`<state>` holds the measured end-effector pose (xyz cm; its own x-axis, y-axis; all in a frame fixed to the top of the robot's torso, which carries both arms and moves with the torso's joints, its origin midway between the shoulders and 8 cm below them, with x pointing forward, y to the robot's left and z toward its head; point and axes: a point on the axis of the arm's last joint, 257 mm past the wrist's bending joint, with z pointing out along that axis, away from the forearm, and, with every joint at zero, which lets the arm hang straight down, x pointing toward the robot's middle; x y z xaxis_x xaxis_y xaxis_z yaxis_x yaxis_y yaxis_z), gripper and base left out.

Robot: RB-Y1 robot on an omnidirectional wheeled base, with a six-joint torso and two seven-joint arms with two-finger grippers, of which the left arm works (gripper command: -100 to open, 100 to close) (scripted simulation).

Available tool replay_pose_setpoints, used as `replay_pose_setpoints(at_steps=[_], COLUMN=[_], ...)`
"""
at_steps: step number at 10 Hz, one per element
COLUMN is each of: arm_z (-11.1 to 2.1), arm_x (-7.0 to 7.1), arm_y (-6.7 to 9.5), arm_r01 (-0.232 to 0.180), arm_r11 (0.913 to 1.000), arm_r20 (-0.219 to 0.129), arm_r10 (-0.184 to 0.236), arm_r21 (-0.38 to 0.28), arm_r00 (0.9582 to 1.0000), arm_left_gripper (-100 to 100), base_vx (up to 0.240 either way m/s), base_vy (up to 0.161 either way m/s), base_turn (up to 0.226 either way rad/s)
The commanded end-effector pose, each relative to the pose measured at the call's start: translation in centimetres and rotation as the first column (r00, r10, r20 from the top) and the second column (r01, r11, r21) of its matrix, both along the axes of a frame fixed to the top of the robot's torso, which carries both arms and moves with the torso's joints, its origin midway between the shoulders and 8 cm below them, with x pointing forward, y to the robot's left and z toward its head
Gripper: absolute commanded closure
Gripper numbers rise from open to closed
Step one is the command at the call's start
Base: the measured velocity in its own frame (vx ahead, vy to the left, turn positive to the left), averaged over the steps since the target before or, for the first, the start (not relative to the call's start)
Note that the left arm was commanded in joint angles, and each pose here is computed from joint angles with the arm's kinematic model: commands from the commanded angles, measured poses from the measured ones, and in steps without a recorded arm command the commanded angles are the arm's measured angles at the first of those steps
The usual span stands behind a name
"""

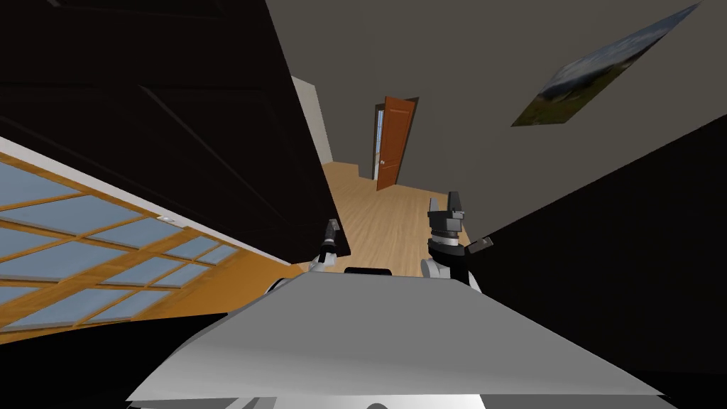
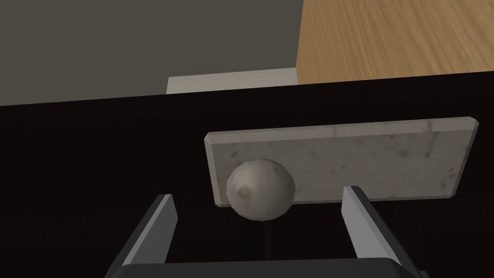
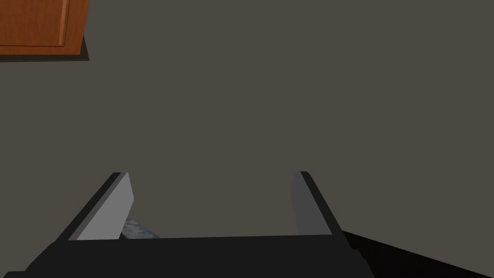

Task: Push the door open

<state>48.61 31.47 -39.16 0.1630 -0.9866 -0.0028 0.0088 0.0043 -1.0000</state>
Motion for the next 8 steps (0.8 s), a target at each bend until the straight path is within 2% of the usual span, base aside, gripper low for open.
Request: replay_pose_setpoints(at_steps=[1,2,3,8], arm_z=[0.01,-0.02,-0.02,-0.02], arm_x=[-0.12,-0.09,-0.09,-0.09], arm_y=[0.20,0.11,0.11,0.11], arm_r01=[-0.005,-0.003,-0.003,-0.003], arm_r11=[1.0000,1.0000,1.0000,1.0000], arm_r20=[0.002,0.001,0.001,0.001], arm_r10=[0.005,0.003,0.003,0.003], arm_r21=[0.001,0.000,0.000,0.000], arm_r00=[1.0000,1.0000,1.0000,1.0000], arm_left_gripper=[-100,-100,100,100], base_vx=[0.227,0.089,-0.019,-0.015], base_vy=[0.021,0.009,-0.005,-0.001], base_turn=[-0.030,0.009,-0.006,-0.002])
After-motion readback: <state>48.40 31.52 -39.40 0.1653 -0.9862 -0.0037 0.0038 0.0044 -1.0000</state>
